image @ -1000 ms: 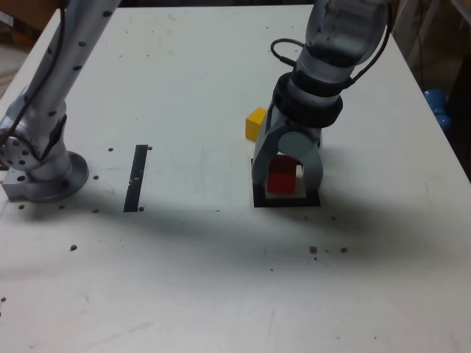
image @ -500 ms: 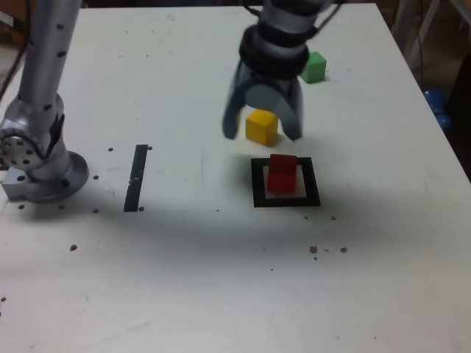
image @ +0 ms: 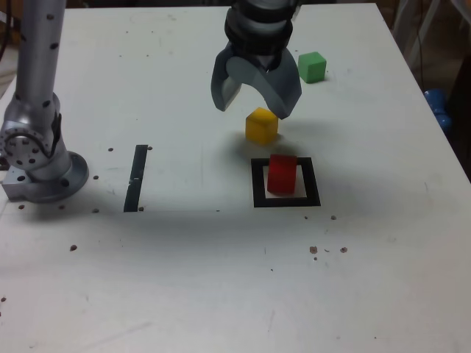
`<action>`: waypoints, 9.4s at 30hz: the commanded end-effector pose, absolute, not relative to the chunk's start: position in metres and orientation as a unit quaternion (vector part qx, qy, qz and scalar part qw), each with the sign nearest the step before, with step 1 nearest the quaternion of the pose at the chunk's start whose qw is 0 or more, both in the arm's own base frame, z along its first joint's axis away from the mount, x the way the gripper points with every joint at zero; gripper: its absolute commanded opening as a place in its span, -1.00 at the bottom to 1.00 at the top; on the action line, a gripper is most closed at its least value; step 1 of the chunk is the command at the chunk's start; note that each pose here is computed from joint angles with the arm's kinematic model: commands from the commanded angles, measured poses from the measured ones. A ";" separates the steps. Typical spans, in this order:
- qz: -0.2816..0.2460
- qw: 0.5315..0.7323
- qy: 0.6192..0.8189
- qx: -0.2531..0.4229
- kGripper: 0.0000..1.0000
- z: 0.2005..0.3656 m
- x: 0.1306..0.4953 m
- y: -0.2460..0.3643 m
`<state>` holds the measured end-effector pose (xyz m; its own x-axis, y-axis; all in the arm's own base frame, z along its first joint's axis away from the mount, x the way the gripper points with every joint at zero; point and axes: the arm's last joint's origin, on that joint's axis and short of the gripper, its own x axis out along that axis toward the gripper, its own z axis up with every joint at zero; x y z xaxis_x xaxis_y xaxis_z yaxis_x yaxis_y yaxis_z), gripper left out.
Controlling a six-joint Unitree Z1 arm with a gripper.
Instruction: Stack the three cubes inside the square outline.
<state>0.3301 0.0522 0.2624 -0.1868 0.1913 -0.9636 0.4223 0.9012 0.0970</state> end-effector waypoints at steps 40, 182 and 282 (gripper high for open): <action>-0.085 0.583 0.786 0.185 -0.34 0.211 0.351 0.070; 0.102 0.664 0.738 -0.062 -0.40 0.221 0.435 0.259; -0.041 0.645 0.759 0.084 0.99 0.321 0.359 -0.032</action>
